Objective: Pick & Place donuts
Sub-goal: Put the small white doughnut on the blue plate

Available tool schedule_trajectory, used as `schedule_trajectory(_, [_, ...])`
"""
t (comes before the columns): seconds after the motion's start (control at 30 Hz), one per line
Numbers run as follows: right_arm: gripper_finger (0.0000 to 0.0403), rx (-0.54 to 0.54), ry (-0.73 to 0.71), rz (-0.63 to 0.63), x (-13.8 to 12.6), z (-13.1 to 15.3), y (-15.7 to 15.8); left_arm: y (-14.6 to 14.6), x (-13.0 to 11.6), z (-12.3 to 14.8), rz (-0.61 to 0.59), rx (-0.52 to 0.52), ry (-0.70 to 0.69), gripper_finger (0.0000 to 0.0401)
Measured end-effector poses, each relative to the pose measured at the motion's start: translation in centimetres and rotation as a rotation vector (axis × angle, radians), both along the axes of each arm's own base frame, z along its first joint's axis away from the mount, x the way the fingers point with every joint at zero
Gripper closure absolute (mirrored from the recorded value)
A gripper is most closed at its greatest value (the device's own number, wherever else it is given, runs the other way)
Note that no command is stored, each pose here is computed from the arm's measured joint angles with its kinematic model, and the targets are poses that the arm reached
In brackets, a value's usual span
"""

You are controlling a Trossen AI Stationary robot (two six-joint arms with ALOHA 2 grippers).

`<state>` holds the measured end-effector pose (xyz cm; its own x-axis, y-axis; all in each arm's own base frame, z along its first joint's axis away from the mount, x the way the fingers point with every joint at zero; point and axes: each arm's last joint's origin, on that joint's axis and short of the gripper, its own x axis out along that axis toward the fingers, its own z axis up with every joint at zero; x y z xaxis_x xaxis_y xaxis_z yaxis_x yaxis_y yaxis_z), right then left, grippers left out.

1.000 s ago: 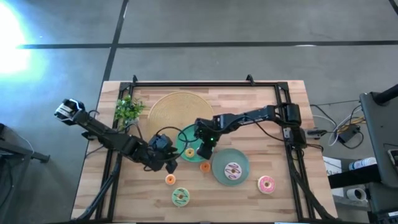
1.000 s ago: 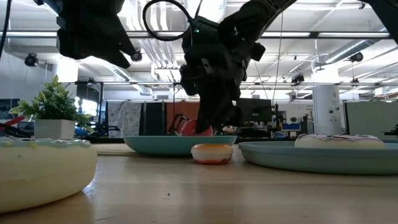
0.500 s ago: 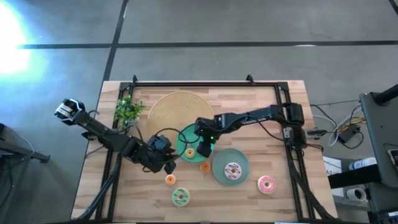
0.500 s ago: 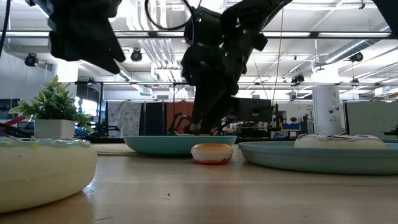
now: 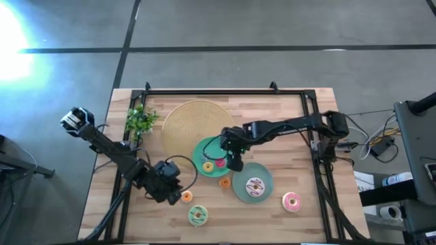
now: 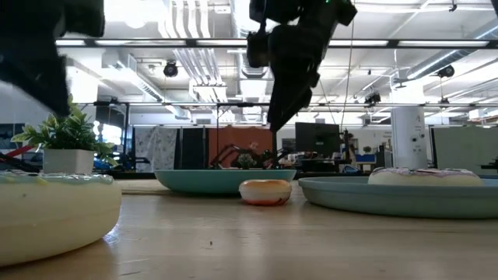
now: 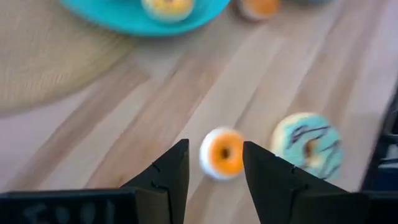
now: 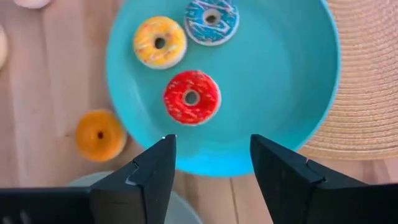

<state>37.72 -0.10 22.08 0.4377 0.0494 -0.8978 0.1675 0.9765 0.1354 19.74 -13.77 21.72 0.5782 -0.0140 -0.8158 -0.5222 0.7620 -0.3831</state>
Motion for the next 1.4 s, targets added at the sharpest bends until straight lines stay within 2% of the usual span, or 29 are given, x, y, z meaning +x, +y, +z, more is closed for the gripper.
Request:
schedule_trajectory(0.13, [0.0205,-0.005,-0.006,-0.011,-0.6,0.9,-0.1,0.5,-0.8,-2.0,0.093,-0.05,0.058,0.0277])
schedule_trajectory(0.2, [0.0205,-0.005,0.002,-0.01,-0.7,0.9,-0.1,0.3,-0.5,-2.3,0.089,-0.079,0.025,0.0277])
schedule_trajectory(0.27, [0.0205,-0.005,0.016,-0.007,-0.9,0.8,0.0,-0.4,0.0,-2.2,0.015,-0.068,-0.037,0.0277])
schedule_trajectory(0.33, [0.0204,-0.005,0.037,-0.005,-1.1,0.6,0.0,-1.0,0.3,-2.2,-0.074,-0.004,-0.045,0.0277])
schedule_trajectory(0.43, [0.0206,-0.004,0.06,-0.006,-1.3,0.5,0.0,-1.6,0.7,-2.9,-0.191,0.057,-0.005,0.0278])
schedule_trajectory(0.57, [0.0212,-0.004,0.081,-0.005,-1.6,0.2,0.0,-2.6,1.4,-3.7,-0.297,0.077,0.046,0.0278])
schedule_trajectory(0.73, [0.0219,-0.004,0.109,-0.006,-2.0,-0.5,0.0,-5.3,2.7,-3.7,-0.541,0.213,0.041,0.0278])
schedule_trajectory(0.8, [0.0222,-0.004,0.122,-0.005,-2.1,-0.8,0.0,-6.1,3.1,-3.8,-0.599,0.287,0.072,0.0278])
schedule_trajectory(0.9, [0.0223,-0.004,0.135,-0.005,-2.4,-1.2,0.0,-6.5,3.5,-4.6,-0.587,0.398,0.16,0.0278])
schedule_trajectory(0.97, [0.0222,-0.004,0.139,-0.005,-2.4,-1.3,0.0,-6.6,3.9,-5.0,-0.576,0.427,0.186,0.0278])
schedule_trajectory(1.4, [0.0228,-0.004,0.119,-0.005,-2.3,-1.3,0.0,-7.1,4.2,-6.7,-0.51,0.398,0.212,0.0278])
